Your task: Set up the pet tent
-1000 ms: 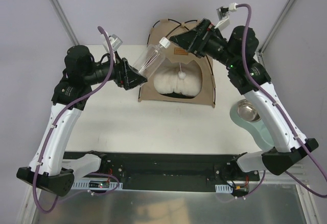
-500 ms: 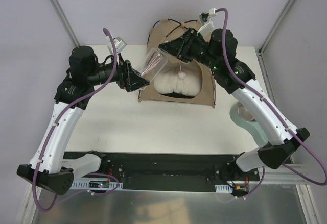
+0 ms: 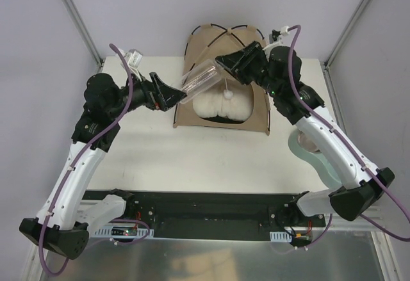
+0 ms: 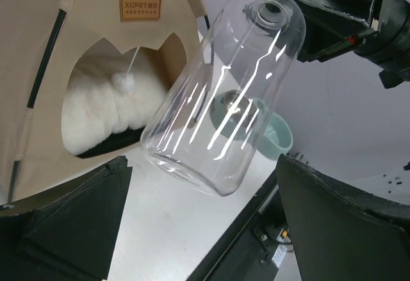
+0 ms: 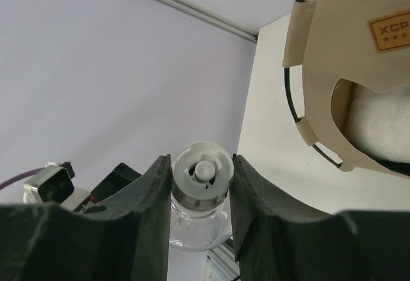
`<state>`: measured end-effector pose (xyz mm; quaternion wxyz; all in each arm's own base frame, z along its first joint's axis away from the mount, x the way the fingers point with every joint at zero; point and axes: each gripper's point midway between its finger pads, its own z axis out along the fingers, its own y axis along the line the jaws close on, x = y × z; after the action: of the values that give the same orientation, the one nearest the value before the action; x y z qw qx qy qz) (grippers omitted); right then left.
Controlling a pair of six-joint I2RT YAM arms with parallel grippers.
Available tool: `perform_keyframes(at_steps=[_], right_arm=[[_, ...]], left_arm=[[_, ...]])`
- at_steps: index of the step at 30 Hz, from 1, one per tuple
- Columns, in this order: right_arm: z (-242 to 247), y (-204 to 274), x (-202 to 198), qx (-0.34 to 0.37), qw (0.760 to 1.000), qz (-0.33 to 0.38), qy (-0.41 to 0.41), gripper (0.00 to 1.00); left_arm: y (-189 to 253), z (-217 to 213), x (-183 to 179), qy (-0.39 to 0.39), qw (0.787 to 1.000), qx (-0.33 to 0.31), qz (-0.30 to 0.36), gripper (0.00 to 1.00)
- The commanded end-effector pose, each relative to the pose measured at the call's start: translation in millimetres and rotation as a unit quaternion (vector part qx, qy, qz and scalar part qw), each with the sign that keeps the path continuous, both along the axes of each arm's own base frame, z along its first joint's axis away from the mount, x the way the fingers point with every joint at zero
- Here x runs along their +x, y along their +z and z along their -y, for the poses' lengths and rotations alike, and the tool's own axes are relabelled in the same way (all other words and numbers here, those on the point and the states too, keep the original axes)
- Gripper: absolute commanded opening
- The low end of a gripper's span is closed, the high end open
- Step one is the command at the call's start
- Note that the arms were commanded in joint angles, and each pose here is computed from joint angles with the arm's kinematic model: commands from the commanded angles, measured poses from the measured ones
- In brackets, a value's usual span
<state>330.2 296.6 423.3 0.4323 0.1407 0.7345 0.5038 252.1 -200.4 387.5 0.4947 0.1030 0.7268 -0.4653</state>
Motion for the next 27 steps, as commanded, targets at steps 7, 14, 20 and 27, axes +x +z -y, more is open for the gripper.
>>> perform_keyframes(at_steps=[7, 14, 20, 27], right_arm=[[-11.4, 36.1, -50.2, -0.034, 0.986, 0.016, 0.162, 0.0], [-21.8, 14.9, -81.2, -0.115, 0.957, 0.049, 0.26, 0.0], [-38.6, 11.2, -88.4, -0.116, 0.947, 0.065, 0.292, 0.0], [-56.3, 17.0, -95.6, -0.113, 0.931, 0.095, 0.335, 0.02]], left_arm=[[50.9, 17.1, -11.1, -0.072, 0.996, -0.023, 0.056, 0.99], [46.9, 33.5, -34.7, -0.193, 0.98, -0.011, 0.053, 0.99], [29.9, 49.2, -41.7, -0.255, 0.967, -0.021, -0.003, 0.99], [13.7, 67.4, -50.1, -0.297, 0.953, -0.026, -0.052, 0.97]])
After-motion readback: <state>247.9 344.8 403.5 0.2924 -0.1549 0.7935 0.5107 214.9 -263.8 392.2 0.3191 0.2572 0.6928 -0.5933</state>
